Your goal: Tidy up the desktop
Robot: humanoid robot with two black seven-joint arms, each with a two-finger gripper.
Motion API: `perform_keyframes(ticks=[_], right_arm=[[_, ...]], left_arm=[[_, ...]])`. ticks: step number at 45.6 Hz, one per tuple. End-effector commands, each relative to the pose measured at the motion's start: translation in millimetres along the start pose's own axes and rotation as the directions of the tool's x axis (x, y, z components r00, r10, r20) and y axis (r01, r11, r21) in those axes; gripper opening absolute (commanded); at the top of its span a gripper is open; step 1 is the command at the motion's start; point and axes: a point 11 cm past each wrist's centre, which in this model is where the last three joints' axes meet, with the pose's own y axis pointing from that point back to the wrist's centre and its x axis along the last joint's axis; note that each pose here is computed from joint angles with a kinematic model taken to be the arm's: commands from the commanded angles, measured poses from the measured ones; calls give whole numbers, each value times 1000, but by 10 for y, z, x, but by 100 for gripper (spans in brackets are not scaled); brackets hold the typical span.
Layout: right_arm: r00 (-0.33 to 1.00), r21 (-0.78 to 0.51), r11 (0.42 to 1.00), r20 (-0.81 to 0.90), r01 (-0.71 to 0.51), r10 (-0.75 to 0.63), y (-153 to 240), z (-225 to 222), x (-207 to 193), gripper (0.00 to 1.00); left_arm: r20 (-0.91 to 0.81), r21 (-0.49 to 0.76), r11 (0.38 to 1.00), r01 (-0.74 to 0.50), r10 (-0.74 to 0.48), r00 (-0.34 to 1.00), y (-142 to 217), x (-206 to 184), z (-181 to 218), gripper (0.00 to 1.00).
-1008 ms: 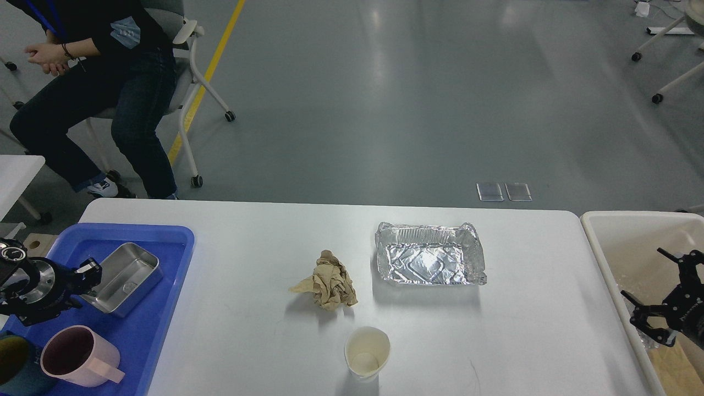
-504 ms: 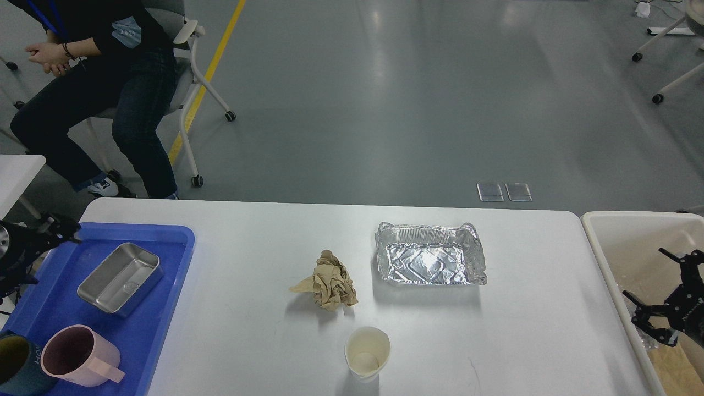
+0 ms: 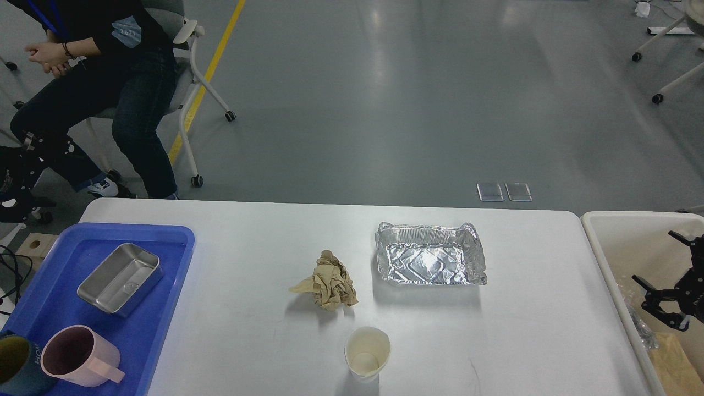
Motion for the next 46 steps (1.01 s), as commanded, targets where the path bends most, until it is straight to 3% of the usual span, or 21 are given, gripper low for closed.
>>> perform_keyframes(ticks=[1, 8, 17, 22, 27, 40, 46], right_arm=[[1000, 7, 1000, -6, 6, -6, -31, -51, -26, 100], [1000, 8, 1000, -5, 3, -3, -32, -53, -26, 100], [1000, -13, 1000, -26, -12, 11, -13, -4, 6, 100], [998, -24, 999, -59, -23, 21, -1, -28, 25, 100], [998, -21, 999, -65, -24, 23, 4, -58, 29, 100], [998, -14, 1000, -60, -14, 14, -19, -61, 3, 100], [998, -12, 1000, -55, -11, 11, -22, -49, 1, 100]], left_arm=[[-29, -71, 997, 27, -29, 999, 38, -17, 121, 100], [-96, -130, 991, 43, -55, 994, 39, -27, 192, 100], [-276, -313, 944, 103, -194, 941, -243, -427, 660, 100], [-417, -383, 913, 144, -309, 855, -410, -561, 497, 100], [-482, -503, 841, 200, -464, 743, -606, -885, 537, 100], [-618, -680, 732, 35, -598, 510, -937, -1037, 491, 100], [-714, -666, 746, -14, -631, 304, -1223, -1200, 238, 100]])
